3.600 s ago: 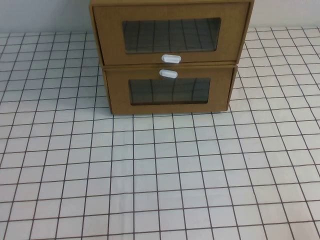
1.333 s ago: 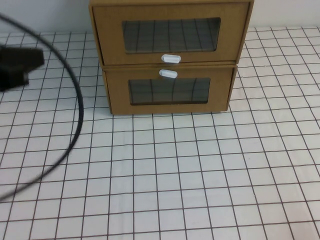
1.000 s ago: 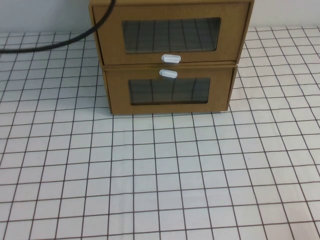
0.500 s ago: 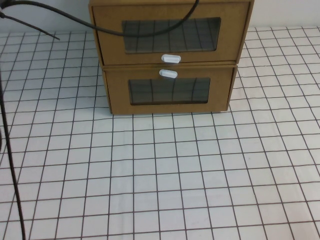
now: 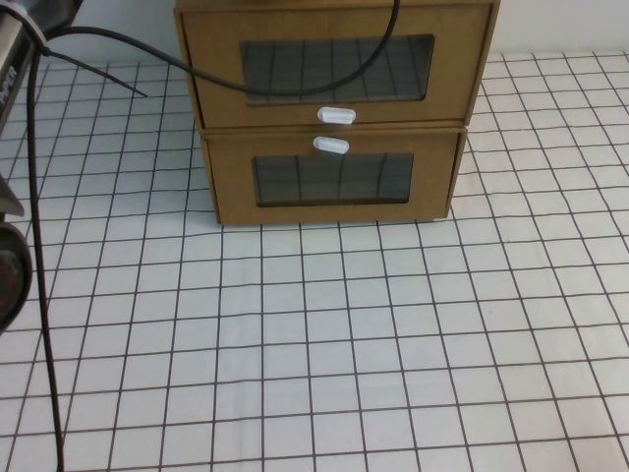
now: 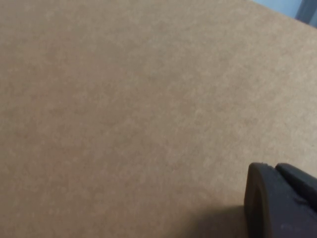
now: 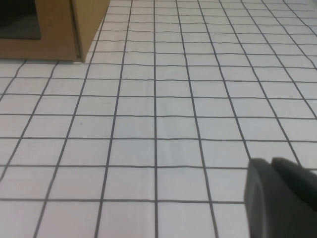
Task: Open the shoe box
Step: 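Pull the top drawer of the cardboard box fully open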
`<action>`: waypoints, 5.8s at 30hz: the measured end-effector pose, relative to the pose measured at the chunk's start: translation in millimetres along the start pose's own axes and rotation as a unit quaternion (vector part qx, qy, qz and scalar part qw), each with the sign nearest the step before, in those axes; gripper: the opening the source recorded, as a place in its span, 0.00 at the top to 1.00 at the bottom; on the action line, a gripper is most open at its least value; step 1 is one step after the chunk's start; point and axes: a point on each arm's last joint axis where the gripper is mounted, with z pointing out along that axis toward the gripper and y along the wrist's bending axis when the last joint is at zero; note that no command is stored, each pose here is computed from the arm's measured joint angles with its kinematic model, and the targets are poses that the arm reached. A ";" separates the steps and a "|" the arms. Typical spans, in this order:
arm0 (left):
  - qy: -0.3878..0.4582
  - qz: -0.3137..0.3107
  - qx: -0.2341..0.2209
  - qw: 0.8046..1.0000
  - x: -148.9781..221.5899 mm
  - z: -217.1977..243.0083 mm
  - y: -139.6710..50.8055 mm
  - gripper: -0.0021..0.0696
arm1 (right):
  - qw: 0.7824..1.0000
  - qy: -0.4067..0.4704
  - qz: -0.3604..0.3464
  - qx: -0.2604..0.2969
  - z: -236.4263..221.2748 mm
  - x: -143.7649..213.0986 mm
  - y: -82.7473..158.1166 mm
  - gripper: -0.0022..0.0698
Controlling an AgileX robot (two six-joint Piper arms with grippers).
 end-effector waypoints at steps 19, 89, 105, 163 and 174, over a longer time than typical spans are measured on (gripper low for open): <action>-0.001 -0.002 0.002 1.000 0.6 1.4 0.3 0.98 | 0.937 -0.174 0.302 -0.038 -5.7 -31.8 -3.1 0.99; 0.023 -0.062 0.028 0.997 2.8 -1.0 -5.5 0.98 | 0.841 -0.031 -0.521 -0.145 225.8 -179.3 253.1 0.59; 0.028 -0.080 0.033 0.996 2.5 -2.7 -7.2 0.98 | 0.807 -0.044 -0.571 -0.145 263.9 -164.6 266.8 0.60; 0.034 -0.081 0.037 0.995 3.2 -3.6 -8.2 0.98 | 0.816 -0.025 -0.568 -0.104 302.1 -162.4 255.7 0.84; 0.036 -0.081 0.038 0.995 3.5 -3.6 -8.4 0.98 | 0.814 -0.026 -0.571 -0.098 301.8 -162.5 256.3 0.95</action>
